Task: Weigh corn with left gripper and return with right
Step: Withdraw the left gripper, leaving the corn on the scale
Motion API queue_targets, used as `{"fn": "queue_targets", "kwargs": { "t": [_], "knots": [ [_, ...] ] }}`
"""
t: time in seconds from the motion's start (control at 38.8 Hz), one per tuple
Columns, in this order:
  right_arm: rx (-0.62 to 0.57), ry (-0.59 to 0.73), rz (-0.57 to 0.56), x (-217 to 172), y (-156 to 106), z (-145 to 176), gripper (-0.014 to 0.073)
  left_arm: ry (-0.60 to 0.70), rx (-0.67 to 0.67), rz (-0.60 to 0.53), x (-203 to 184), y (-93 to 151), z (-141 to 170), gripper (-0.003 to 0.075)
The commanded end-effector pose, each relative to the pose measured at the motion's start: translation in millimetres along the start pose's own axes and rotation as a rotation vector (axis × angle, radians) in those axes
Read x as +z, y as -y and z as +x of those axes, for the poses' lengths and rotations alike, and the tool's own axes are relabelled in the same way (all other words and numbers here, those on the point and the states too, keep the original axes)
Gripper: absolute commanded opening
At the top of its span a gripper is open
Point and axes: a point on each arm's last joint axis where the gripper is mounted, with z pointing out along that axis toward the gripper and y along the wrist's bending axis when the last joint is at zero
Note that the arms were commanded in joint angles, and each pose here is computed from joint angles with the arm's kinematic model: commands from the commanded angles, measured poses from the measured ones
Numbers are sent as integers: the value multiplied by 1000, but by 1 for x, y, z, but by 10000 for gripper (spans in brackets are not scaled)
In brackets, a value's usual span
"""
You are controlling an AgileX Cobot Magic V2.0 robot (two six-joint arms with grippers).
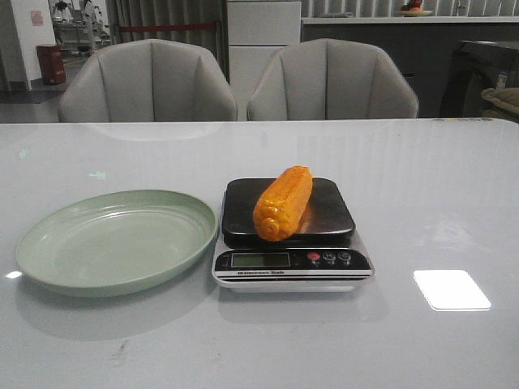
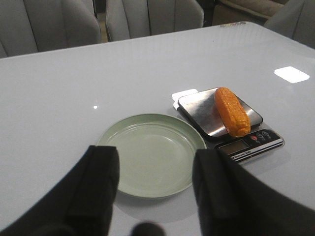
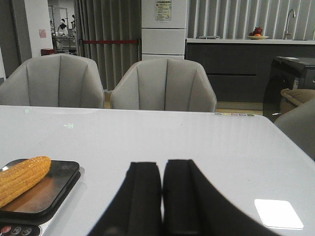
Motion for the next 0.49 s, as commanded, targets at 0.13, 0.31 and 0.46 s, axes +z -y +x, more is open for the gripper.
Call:
{"fn": "queue_targets", "kwargs": {
  "t": [0.13,0.31,0.46],
  "knots": [
    [-17,91,-1,-2,0,-6,184,196,-1,16,-23,-2,6,116],
    [-17,96,-1,-2,0,-7,184,259,5,14,-32,-2,6,125],
    [-47,149,0,-2,-1,-11,184,264,9,13,-32,-3,5,125]
  ]
}}
